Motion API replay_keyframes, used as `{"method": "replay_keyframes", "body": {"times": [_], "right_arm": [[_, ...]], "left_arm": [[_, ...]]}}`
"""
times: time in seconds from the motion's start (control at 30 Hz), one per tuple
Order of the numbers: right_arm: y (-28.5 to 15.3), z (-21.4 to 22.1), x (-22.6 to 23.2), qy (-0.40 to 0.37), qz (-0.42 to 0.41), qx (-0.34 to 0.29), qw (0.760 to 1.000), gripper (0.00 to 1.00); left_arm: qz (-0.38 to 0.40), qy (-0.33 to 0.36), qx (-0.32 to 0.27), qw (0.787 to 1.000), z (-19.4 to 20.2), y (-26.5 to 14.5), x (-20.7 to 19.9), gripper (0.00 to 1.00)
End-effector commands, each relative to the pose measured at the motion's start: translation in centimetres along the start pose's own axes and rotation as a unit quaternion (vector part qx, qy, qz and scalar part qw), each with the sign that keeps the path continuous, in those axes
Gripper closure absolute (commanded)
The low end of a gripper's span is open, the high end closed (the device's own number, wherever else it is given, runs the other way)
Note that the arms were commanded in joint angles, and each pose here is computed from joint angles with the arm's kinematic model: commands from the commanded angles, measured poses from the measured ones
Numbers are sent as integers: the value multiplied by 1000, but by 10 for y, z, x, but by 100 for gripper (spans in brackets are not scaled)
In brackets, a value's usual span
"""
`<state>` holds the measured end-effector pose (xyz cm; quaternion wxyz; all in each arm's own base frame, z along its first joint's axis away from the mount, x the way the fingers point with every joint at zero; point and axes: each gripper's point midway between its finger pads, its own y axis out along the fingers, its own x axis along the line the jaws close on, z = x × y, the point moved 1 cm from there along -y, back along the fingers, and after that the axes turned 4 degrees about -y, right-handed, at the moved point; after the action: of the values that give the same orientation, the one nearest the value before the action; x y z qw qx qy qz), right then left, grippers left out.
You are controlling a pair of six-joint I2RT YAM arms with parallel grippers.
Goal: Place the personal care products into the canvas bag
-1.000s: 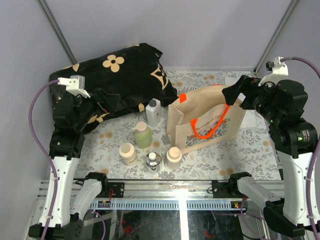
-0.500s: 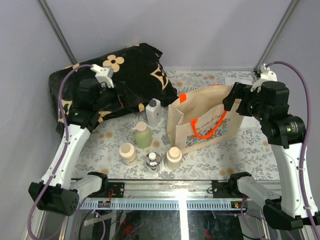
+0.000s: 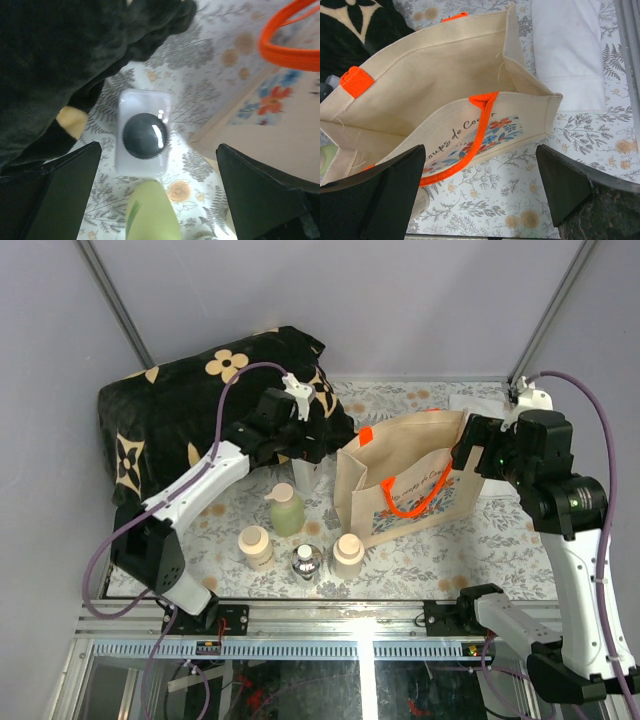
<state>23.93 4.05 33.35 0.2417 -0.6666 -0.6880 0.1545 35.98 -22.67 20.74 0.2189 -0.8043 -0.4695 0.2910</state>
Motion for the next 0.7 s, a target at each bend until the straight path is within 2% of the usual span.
{"method": "replay_keyframes", "body": {"times": [0.0, 0.13, 0.4, 0.43, 0.5, 0.57, 0.67], "right_arm": [[-13, 2, -8, -6, 14, -20, 1000, 1], [-11, 9, -10, 1, 19, -16, 1000, 1], [6, 13, -10, 1, 24, -8, 1000, 1], [9, 14, -10, 2, 23, -7, 1000, 1], [14, 16, -9, 0, 21, -4, 1000, 0], [19, 15, -9, -3, 22, -7, 1000, 1], [26, 10, -10, -6, 26, -24, 999, 0]], "left_arm": [[-87, 22, -15, 996, -14, 2, 29, 0], [-97, 31, -20, 995, -18, 1, 32, 0], [-80, 33, 43, 995, 17, 36, 35, 0], [-74, 32, 47, 996, 19, 39, 34, 3], [-68, 29, 56, 996, 25, 45, 33, 15], [-62, 25, 62, 996, 28, 49, 31, 34], [-56, 19, 66, 996, 27, 53, 29, 75]]}}
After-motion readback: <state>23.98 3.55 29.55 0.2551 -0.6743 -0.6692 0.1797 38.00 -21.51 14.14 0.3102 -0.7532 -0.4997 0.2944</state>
